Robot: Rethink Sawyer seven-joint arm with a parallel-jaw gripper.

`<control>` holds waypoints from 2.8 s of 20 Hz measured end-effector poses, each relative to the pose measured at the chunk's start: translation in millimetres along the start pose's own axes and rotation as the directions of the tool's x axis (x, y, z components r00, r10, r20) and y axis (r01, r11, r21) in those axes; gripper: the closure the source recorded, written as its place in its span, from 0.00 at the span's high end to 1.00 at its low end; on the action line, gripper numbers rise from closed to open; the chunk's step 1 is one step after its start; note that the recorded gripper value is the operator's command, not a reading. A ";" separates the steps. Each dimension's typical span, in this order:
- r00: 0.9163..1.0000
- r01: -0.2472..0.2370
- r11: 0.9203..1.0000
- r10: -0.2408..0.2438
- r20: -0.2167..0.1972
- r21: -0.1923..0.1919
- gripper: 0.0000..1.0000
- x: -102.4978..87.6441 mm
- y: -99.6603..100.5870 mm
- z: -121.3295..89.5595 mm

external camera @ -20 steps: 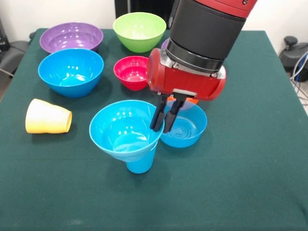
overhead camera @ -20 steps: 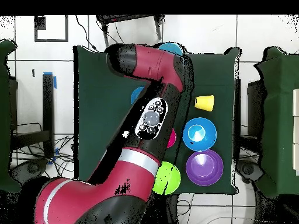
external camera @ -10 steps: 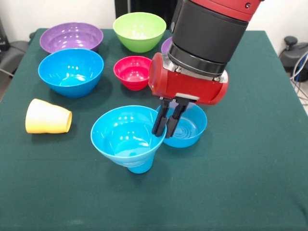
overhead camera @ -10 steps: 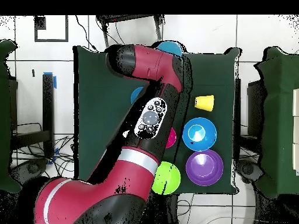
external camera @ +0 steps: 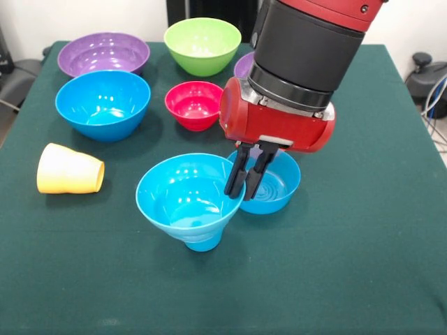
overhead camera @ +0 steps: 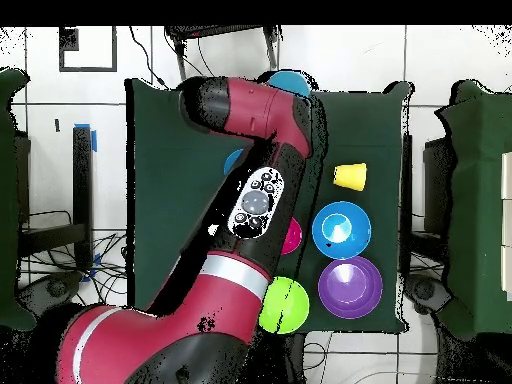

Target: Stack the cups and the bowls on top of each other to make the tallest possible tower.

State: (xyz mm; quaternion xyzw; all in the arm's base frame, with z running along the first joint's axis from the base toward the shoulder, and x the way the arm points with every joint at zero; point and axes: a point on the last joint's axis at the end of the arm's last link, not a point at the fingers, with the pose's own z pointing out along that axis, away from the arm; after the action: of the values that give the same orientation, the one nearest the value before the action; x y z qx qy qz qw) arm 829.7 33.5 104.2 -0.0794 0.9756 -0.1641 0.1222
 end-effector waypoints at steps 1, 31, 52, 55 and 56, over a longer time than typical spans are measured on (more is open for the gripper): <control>1.000 0.001 1.000 -0.001 -0.001 0.000 0.00 0.3 0.9 0.0; 0.999 0.010 0.999 -0.008 -0.048 0.043 0.00 23.3 16.1 -3.0; 0.996 0.023 0.998 -0.018 -0.083 0.064 0.00 36.9 13.3 16.1; 0.996 0.025 0.998 -0.019 -0.087 0.063 0.00 38.6 14.4 18.7; 0.996 0.025 0.998 -0.020 -0.089 0.063 0.00 39.2 14.8 19.6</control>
State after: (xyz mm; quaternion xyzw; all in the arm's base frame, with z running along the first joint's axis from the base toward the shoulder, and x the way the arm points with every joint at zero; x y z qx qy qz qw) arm 795.7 33.7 72.9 -0.0791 0.9733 -0.2000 0.0797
